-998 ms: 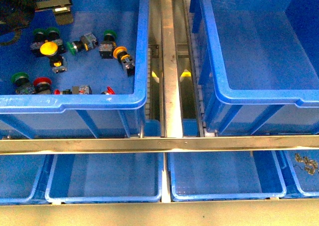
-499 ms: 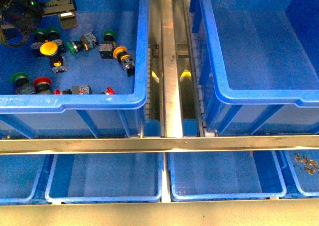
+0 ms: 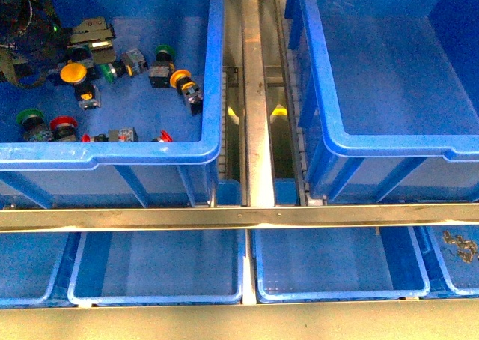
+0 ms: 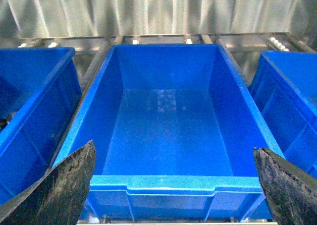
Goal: Pick red and yellow buttons and place in box
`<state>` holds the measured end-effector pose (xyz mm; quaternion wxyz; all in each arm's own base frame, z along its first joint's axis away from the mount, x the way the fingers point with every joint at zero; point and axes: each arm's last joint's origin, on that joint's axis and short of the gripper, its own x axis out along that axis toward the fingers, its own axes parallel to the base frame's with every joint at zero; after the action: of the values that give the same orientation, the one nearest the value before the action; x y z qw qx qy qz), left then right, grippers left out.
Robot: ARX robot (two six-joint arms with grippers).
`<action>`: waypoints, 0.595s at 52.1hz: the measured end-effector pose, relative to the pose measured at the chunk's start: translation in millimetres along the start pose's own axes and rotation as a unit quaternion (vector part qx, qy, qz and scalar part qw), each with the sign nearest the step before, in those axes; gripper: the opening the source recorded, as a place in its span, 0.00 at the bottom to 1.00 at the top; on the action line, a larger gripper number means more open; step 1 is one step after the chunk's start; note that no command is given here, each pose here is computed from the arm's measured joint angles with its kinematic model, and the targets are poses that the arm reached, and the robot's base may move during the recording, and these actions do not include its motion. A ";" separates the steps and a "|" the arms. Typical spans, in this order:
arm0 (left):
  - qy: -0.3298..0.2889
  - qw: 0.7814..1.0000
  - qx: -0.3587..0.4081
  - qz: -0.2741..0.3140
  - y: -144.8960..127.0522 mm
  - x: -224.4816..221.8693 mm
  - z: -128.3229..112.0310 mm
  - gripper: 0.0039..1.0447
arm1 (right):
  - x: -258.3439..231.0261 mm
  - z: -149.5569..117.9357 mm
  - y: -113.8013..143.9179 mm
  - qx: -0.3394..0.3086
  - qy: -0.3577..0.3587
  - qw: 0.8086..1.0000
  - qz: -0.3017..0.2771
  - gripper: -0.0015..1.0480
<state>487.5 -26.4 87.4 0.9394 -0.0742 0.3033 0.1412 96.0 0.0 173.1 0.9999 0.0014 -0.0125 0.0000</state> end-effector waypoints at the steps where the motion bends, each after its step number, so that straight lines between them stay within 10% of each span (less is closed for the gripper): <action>1: 0.000 1.000 0.000 0.000 0.1 0.6 -0.2 0.92 | 0.0 0.0 0.0 0.000 0.000 1.000 0.000 0.93; 31: 0.016 1.000 0.008 0.000 -0.1 9.8 -10.1 0.92 | 0.0 0.0 0.0 0.000 0.000 1.000 0.000 0.93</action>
<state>489.7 -26.6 73.5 0.9349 -0.0692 0.3198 0.1378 96.0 0.0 173.1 0.9999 0.0014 -0.0125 0.0000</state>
